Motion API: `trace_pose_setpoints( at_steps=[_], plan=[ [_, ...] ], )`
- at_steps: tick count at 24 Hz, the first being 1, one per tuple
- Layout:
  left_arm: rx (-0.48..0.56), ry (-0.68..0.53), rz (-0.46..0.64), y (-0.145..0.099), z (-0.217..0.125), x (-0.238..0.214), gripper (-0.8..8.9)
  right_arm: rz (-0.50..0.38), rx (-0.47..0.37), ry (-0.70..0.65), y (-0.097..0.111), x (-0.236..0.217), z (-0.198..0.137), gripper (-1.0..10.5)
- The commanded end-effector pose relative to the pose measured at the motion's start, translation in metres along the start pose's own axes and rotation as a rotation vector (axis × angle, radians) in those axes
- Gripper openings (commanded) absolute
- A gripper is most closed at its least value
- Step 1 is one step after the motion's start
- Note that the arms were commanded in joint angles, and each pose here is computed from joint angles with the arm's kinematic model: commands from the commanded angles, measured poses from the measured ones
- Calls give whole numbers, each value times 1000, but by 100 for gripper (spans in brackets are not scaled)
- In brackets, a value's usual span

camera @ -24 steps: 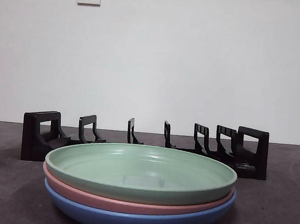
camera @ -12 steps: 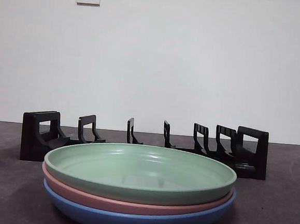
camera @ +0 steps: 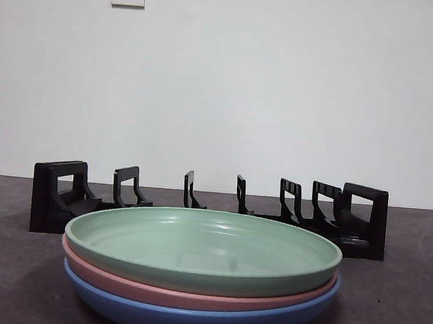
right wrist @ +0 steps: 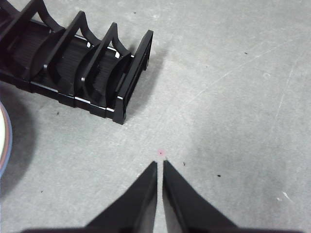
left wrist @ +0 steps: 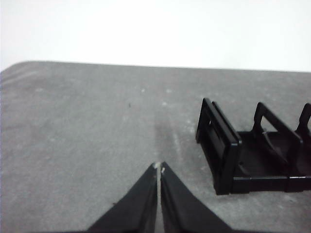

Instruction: Place the plate

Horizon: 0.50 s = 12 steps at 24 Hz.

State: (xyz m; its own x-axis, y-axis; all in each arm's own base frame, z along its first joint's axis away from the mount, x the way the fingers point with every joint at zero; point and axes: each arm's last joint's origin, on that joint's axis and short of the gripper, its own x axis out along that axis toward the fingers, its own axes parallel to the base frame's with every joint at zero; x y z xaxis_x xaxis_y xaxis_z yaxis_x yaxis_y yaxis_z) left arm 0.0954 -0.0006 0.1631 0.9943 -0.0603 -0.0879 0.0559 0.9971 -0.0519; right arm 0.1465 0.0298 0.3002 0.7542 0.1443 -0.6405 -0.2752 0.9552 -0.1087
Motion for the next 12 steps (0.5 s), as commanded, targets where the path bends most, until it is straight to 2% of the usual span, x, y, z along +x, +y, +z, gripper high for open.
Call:
trace_pose_setpoints(
  at_steps=[1, 12],
  plan=[
    [-8, 3, 5, 1, -5, 2, 7, 5, 8, -13, 0, 0, 2, 15],
    [-16, 9, 2, 0, -6, 2, 7, 4, 8, -15, 0, -1, 2, 15]
  ],
)
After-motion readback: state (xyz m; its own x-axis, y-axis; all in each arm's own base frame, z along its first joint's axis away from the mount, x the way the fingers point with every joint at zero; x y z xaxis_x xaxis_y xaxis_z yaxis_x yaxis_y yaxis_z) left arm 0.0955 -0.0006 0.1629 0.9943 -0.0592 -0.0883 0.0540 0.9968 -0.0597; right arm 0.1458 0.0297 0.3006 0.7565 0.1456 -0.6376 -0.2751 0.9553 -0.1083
